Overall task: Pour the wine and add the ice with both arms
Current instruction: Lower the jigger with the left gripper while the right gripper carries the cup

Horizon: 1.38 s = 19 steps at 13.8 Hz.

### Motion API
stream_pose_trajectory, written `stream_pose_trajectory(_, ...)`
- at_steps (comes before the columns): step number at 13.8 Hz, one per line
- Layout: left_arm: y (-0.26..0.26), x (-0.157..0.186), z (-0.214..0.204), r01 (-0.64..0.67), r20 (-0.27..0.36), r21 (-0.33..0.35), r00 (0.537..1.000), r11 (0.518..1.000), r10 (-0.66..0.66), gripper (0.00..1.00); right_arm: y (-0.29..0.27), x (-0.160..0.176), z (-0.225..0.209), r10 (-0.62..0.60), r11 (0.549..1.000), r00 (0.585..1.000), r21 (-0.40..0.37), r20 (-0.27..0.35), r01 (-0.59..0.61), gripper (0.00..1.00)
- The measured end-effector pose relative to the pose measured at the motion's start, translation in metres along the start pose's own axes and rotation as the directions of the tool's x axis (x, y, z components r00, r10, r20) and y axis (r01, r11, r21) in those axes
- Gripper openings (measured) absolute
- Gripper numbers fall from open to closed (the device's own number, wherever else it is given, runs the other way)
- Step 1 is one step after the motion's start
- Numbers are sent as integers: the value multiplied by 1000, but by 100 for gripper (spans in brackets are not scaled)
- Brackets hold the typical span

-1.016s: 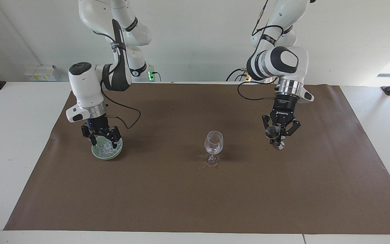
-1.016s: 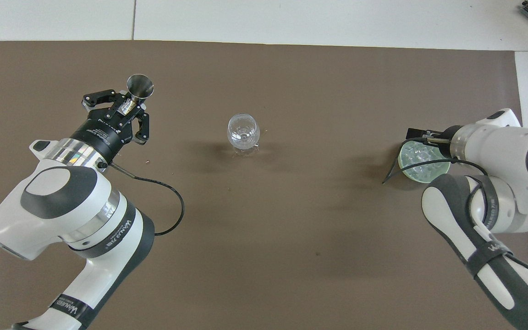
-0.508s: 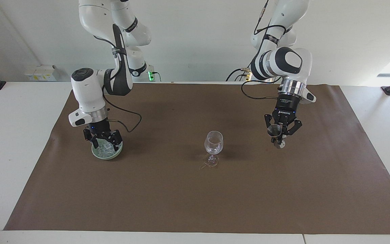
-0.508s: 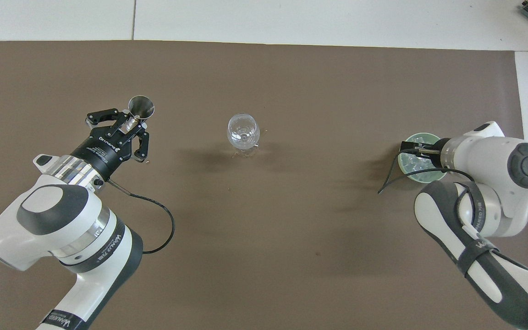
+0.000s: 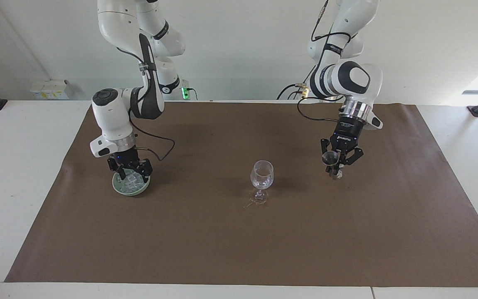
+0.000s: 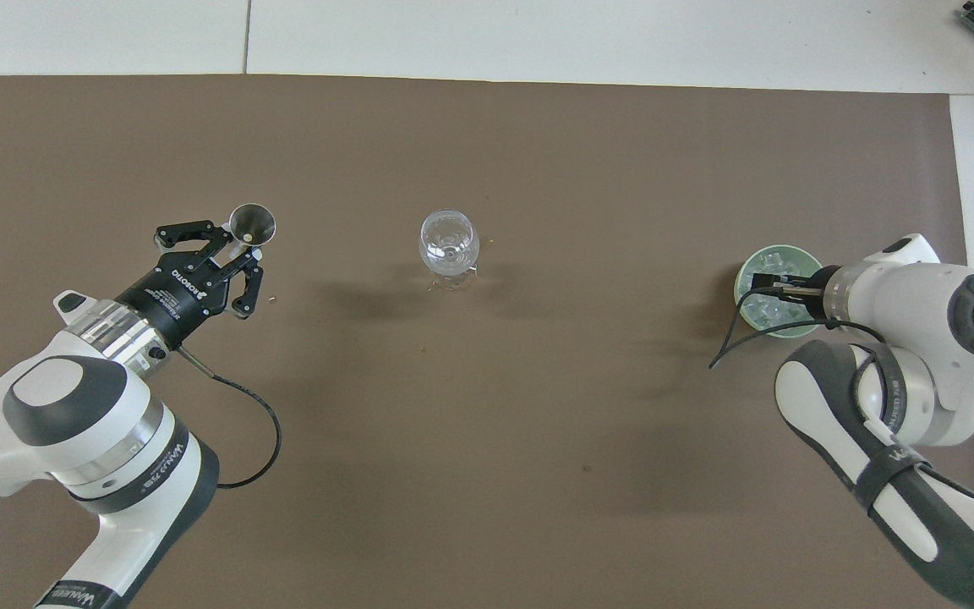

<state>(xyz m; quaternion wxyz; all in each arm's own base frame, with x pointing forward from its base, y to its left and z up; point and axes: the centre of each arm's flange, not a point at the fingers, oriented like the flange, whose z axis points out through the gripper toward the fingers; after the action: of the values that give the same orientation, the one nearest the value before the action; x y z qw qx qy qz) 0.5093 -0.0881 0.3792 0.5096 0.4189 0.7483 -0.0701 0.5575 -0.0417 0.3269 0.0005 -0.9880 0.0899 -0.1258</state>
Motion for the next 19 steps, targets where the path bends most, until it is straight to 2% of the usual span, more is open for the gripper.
stream_pose_trajectory(4,-12,19,-4,19,11,51,1000,998,-20,22,2,-1,0,1,1000,1000,-1,2,-1,84)
stream_pose_trajectory(6,-13,25,-8,-27,23,98,999,995,25,22,-1,-2,0,-3,1000,1000,1,3,3,80)
stream_pose_trajectory(10,11,36,-28,-144,53,232,989,962,136,22,-1,-3,-1,-3,1000,1000,2,2,3,35)
stream_pose_trajectory(13,27,49,-44,-133,32,345,991,929,130,22,-1,-3,-1,8,1000,1000,2,2,-8,33)
stream_pose_trajectory(17,36,59,-56,34,-12,377,999,925,-32,22,-8,1,-12,6,1000,1000,8,-20,-6,33)
stream_pose_trajectory(19,42,66,-61,140,-53,360,990,922,-129,22,-30,9,-28,-28,999,998,23,-57,29,33)
